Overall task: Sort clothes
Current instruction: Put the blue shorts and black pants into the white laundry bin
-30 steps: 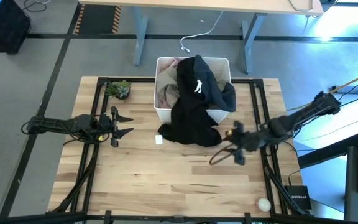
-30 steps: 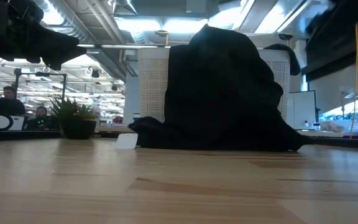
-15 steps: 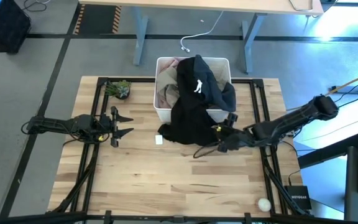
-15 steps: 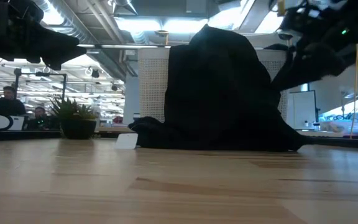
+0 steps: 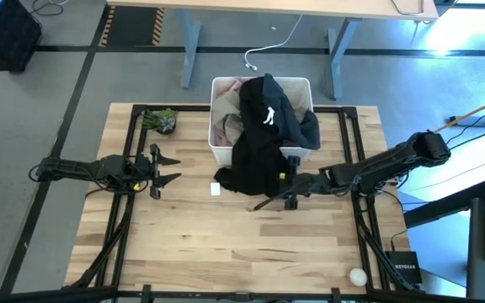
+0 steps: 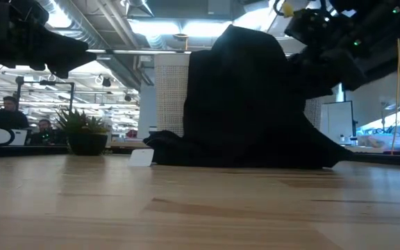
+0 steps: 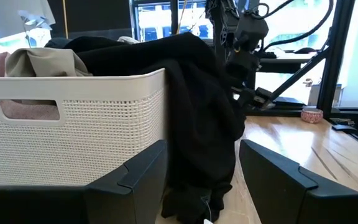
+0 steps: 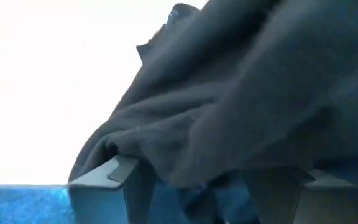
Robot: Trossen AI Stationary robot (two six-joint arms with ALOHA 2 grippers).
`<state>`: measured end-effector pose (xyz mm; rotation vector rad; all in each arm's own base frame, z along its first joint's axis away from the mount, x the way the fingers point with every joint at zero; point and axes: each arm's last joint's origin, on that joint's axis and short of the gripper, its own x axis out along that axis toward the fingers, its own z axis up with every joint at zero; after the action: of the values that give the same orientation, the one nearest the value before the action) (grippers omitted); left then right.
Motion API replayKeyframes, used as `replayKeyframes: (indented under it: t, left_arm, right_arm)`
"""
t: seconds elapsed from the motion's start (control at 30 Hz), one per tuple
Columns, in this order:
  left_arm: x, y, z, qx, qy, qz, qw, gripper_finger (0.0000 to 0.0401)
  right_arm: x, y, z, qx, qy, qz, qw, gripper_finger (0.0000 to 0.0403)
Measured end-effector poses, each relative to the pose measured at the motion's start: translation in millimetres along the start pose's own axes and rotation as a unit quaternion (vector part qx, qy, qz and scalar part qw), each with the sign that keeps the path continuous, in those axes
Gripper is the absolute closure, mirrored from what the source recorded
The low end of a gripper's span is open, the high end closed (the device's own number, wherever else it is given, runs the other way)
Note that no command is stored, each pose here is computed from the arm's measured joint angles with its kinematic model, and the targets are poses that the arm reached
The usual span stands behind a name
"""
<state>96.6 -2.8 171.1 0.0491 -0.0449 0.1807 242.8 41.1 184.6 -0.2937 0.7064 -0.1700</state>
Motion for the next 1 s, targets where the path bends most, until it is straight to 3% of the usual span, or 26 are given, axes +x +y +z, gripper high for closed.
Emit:
replayKeyframes:
  t: [0.13,0.33,0.4,0.6,0.73,0.87,1.0]
  left_arm:
    - [0.0,0.0,0.0,0.0,0.0,0.0,1.0,0.0203]
    - [0.0,0.0,-0.1,0.0,0.0,0.0,1.0,0.0203]
    - [0.0,0.0,0.0,0.0,0.0,0.0,1.0,0.0203]
    - [0.0,0.0,0.0,0.0,0.0,0.0,1.0,0.0203]
    - [0.0,0.0,-0.1,0.0,0.0,0.0,1.0,0.0203]
    - [0.0,0.0,0.0,0.0,0.0,0.0,1.0,0.0203]
    - [0.0,0.0,0.0,0.0,0.0,0.0,1.0,0.0203]
  right_arm:
    - [7.3,3.3,4.6,-0.017,-0.026,0.005,1.0,0.0213]
    - [0.9,-0.1,21.6,-0.057,-0.07,-0.001,0.996,0.0361]
    - [-9.5,-3.7,37.1,-0.064,-0.101,-0.005,0.993,0.0389]
    - [-54.6,-28.3,86.8,-0.095,-0.202,-0.047,0.974,0.0386]
    - [-92.2,-58.6,124.3,-0.135,-0.248,-0.124,0.951,0.0393]
    - [-123.2,-92.7,156.5,-0.192,-0.278,-0.201,0.919,0.0394]
    - [-159.7,-133.4,184.6,-0.183,-0.373,-0.241,0.877,0.0396]
